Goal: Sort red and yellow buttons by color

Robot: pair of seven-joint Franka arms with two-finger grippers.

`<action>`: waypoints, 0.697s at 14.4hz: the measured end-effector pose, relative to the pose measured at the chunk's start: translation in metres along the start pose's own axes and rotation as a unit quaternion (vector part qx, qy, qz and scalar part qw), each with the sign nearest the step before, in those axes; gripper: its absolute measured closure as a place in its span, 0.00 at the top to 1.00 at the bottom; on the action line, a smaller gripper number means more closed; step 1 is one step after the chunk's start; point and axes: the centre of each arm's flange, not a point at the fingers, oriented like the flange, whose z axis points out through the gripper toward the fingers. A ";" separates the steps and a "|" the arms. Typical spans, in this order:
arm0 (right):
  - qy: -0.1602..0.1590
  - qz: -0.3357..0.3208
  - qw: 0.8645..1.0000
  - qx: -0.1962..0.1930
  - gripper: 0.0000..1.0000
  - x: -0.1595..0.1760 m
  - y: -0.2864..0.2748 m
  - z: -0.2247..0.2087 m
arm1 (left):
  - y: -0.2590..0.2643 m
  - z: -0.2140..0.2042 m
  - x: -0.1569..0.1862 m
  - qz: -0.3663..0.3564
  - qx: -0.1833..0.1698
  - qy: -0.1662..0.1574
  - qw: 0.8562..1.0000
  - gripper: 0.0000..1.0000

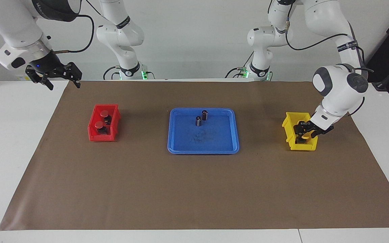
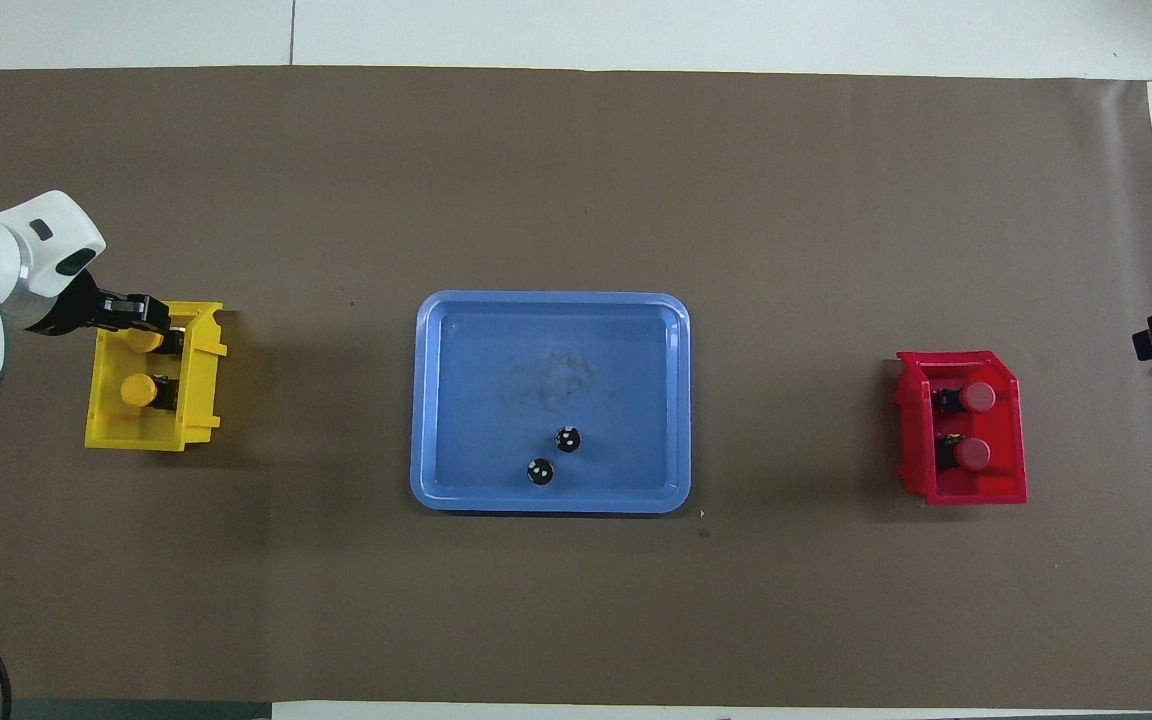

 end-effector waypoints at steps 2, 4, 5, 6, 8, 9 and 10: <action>0.001 0.000 1.000 0.000 1.00 0.000 0.000 -0.001 | 0.002 -0.023 0.004 0.002 -0.001 0.001 1.000 0.65; 0.002 0.000 1.000 0.000 1.00 0.000 0.000 -0.002 | 0.005 -0.047 0.003 0.005 -0.001 0.007 1.000 0.81; 0.002 0.001 1.000 0.000 1.00 0.000 0.001 -0.002 | 0.007 -0.060 0.001 0.007 0.000 0.013 1.000 0.91; 0.003 0.001 1.000 -0.001 1.00 0.000 0.001 -0.003 | 0.009 -0.077 -0.003 0.008 0.000 0.017 1.000 1.00; 0.003 0.001 1.000 -0.001 1.00 0.000 0.001 -0.003 | 0.013 -0.111 -0.013 0.010 -0.002 0.014 1.000 1.00; 0.003 0.001 1.000 -0.001 1.00 0.000 0.001 -0.003 | 0.014 -0.130 -0.017 0.010 -0.003 0.009 1.000 1.00; 0.003 0.000 1.000 -0.001 1.00 0.000 0.000 -0.003 | 0.016 -0.148 -0.020 0.012 -0.005 0.005 1.000 1.00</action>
